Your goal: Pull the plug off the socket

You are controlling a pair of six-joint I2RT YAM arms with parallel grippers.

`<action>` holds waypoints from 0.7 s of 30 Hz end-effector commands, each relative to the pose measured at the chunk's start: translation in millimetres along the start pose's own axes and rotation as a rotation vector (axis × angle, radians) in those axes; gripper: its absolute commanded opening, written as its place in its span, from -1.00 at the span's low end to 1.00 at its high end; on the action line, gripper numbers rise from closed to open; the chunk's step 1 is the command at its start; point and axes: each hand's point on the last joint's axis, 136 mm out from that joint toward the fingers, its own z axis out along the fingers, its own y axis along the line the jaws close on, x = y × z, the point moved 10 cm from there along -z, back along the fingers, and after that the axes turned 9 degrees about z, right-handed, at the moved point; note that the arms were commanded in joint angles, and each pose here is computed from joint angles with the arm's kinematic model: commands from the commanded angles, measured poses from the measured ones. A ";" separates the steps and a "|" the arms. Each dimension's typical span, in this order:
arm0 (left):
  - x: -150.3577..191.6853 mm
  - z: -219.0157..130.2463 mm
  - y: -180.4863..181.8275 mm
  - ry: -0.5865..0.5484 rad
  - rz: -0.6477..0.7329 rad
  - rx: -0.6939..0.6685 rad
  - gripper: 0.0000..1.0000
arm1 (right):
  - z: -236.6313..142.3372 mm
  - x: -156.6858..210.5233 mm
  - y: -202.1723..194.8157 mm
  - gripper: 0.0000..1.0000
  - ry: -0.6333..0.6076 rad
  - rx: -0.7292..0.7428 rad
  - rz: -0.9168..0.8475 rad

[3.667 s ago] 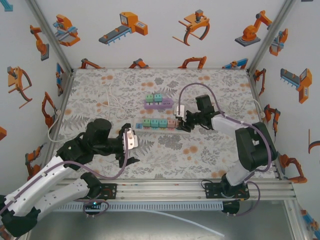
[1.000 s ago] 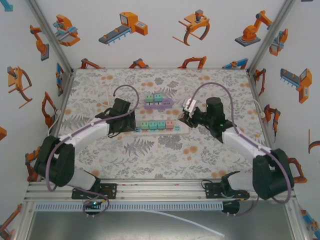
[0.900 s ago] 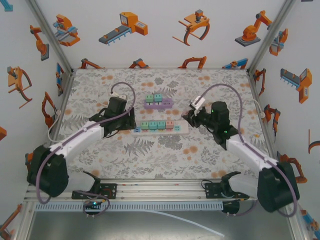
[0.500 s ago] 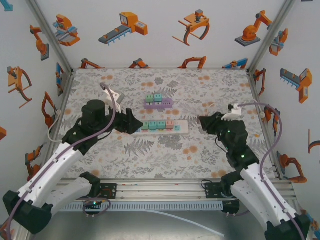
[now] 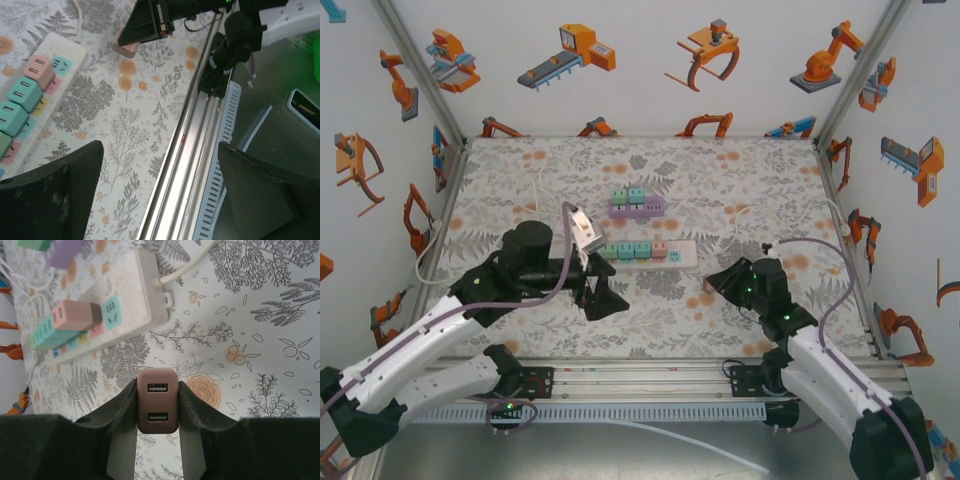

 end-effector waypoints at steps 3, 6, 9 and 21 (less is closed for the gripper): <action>-6.7 10.0 -5.7 0.031 0.094 0.007 0.90 | 17.1 -6.1 14.4 -0.61 0.022 -0.053 0.008; -5.6 11.3 -6.7 0.034 0.108 0.008 0.98 | 27.9 -3.7 6.4 -0.52 0.021 -0.025 0.062; -3.7 12.6 -5.8 0.034 0.112 0.000 0.94 | 37.9 0.9 3.7 -0.40 0.062 -0.042 0.069; -4.5 17.0 -1.5 0.032 0.119 -0.033 0.94 | 39.0 4.4 -9.2 0.04 0.045 0.062 0.083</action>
